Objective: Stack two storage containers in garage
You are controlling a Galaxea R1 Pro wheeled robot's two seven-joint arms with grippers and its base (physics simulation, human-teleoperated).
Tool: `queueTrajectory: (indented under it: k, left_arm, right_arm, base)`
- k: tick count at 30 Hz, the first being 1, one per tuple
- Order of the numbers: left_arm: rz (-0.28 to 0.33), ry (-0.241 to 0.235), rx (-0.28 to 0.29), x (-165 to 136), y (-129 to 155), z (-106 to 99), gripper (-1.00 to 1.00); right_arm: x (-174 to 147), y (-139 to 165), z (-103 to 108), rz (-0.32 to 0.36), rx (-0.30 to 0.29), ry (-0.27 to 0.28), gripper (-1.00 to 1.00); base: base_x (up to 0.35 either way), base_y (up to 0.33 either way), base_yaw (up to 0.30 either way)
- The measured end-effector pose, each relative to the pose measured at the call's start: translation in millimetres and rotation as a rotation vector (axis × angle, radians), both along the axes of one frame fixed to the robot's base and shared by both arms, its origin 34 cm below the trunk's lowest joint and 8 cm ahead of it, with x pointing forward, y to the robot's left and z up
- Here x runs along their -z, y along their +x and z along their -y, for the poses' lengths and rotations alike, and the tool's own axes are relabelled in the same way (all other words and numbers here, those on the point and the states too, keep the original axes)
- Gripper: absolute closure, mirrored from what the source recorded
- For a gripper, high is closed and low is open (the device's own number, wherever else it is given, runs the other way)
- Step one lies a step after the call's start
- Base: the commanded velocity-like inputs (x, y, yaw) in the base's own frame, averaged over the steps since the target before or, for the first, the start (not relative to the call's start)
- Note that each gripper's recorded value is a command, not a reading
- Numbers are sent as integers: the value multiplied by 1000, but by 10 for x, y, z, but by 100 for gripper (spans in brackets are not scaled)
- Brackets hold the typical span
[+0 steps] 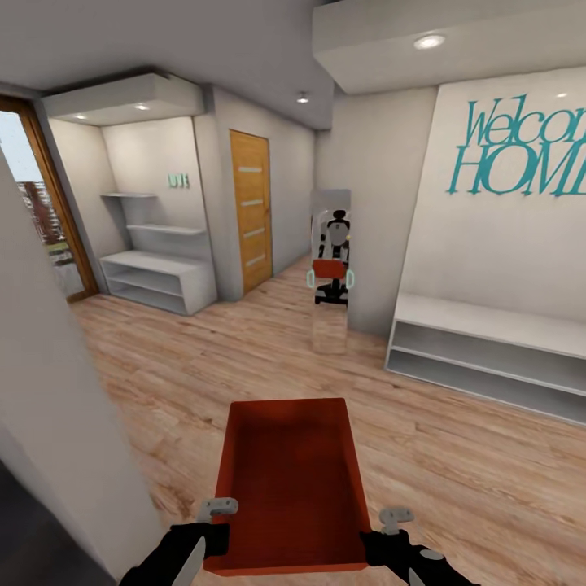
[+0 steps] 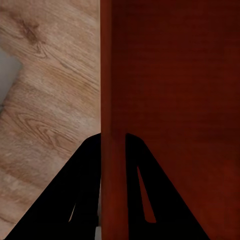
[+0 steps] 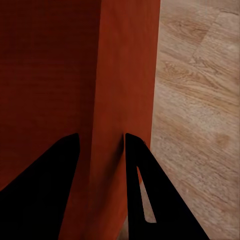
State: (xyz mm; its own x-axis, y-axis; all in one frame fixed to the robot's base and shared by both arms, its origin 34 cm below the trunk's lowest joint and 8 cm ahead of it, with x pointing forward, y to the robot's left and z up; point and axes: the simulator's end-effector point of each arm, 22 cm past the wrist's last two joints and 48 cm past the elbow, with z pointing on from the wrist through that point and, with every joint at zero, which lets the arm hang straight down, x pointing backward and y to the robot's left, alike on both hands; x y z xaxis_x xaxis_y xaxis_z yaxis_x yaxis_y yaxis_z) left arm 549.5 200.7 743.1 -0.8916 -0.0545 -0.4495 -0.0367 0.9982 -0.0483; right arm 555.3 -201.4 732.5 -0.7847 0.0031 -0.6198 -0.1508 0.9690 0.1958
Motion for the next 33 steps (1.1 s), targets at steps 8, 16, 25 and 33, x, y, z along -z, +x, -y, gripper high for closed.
queueTrajectory:
  k: [8, 16, 25, 33]
  left_arm:
    - [0, 0, 0, 1, -1, 0, 100]
    - [0, 0, 0, 1, -1, 0, 100]
    - [0, 0, 0, 1, -1, 2, 100]
    - [0, 0, -1, 1, -1, 7, 100]
  right_arm:
    - [1, -1, 0, 0, 0, 0, 100]
    - [1, -2, 0, 0, 0, 0, 100]
    - [0, 0, 2, 0, 0, 0, 100]
    - [0, 0, 8, 0, 0, 0, 100]
  base:
    - [328, 0, 0]
    - [328, 0, 0]
    - [328, 0, 0]
    - [328, 0, 0]
